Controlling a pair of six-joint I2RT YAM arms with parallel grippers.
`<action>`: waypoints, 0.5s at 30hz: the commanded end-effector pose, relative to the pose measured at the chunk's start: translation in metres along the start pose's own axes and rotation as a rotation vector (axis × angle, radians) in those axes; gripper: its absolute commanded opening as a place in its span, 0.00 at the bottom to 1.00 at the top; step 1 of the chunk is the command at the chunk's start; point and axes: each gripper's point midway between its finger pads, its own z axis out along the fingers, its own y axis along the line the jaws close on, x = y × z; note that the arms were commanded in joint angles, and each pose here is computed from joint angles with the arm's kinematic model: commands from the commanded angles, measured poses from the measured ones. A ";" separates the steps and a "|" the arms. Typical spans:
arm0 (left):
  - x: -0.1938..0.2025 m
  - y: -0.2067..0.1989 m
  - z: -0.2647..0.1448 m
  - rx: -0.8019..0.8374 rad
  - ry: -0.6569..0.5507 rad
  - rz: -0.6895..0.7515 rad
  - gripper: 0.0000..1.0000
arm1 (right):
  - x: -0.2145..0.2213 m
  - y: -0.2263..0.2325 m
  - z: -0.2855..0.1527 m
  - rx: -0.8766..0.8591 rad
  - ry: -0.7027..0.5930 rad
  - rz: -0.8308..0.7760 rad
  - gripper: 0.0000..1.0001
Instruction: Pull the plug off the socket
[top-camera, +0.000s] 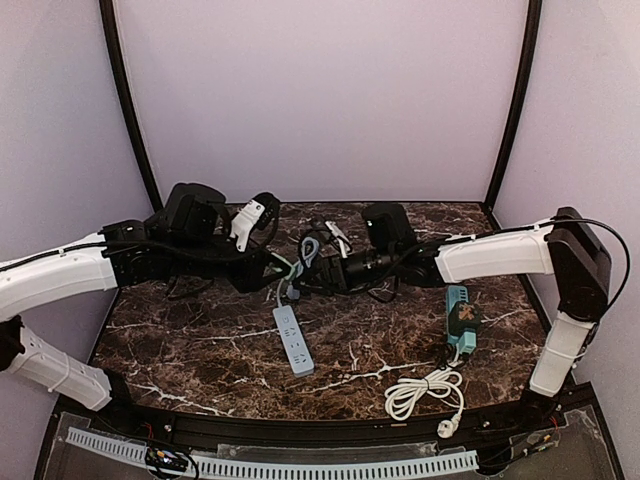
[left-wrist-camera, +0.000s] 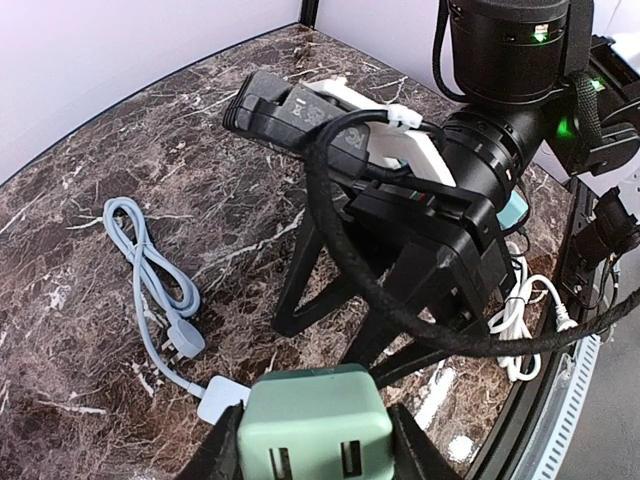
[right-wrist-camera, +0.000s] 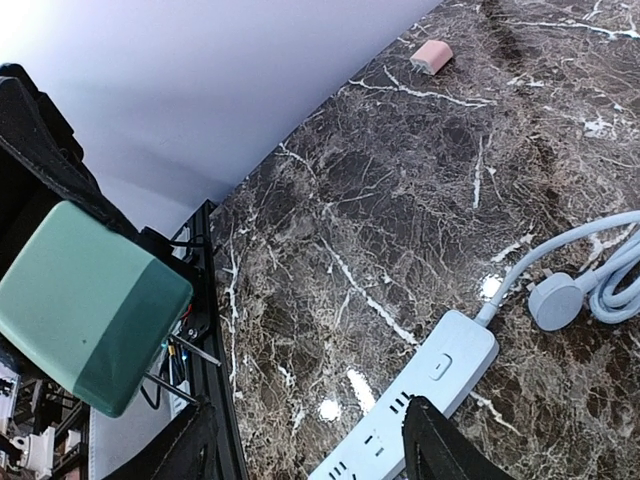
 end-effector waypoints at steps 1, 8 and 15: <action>-0.006 -0.008 0.005 0.046 -0.003 -0.017 0.23 | -0.006 -0.008 0.000 0.059 -0.021 -0.038 0.63; 0.006 -0.001 0.003 0.012 0.031 -0.013 0.23 | -0.009 -0.033 -0.006 0.211 -0.046 -0.043 0.62; 0.023 -0.009 0.014 0.066 0.103 -0.026 0.23 | -0.019 -0.024 -0.003 0.189 -0.062 -0.068 0.62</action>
